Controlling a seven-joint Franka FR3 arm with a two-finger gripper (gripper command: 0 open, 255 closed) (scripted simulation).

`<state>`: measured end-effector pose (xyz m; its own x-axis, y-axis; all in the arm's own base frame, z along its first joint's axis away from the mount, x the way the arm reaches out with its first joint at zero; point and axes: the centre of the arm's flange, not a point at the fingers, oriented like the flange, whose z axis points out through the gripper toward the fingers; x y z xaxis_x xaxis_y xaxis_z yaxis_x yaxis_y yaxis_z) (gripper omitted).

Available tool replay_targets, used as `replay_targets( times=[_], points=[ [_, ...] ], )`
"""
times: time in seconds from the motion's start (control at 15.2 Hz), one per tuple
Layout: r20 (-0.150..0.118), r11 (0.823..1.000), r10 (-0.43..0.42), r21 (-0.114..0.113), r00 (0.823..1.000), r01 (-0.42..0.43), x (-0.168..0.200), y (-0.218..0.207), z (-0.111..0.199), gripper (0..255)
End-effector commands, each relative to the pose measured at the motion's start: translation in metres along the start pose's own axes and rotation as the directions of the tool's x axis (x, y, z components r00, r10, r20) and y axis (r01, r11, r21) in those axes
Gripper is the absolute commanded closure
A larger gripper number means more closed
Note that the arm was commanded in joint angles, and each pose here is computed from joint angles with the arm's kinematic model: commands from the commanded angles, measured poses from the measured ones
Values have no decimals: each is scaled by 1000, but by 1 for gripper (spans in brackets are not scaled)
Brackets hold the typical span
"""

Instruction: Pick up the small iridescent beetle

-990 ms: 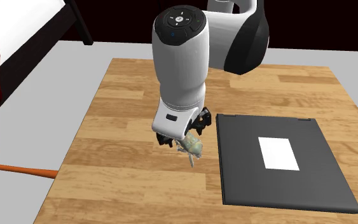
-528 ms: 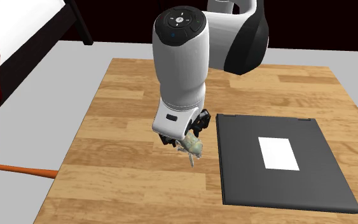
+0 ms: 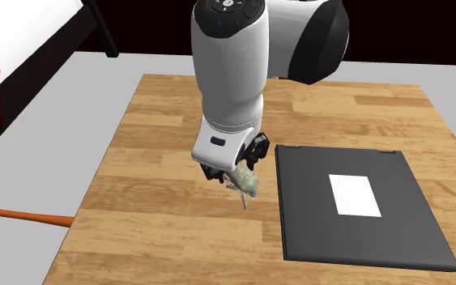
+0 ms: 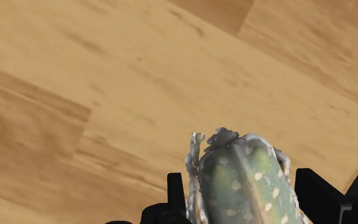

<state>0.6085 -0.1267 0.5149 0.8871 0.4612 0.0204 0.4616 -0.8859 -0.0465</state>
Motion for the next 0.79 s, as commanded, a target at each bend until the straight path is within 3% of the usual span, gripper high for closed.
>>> replay_targets(
  times=[0.0,0.73],
  points=[
    [0,1000,0,0,1000,0,1,0,-11,255],
    [0,1000,0,0,1000,0,2,-3,-59,255]
  ],
)
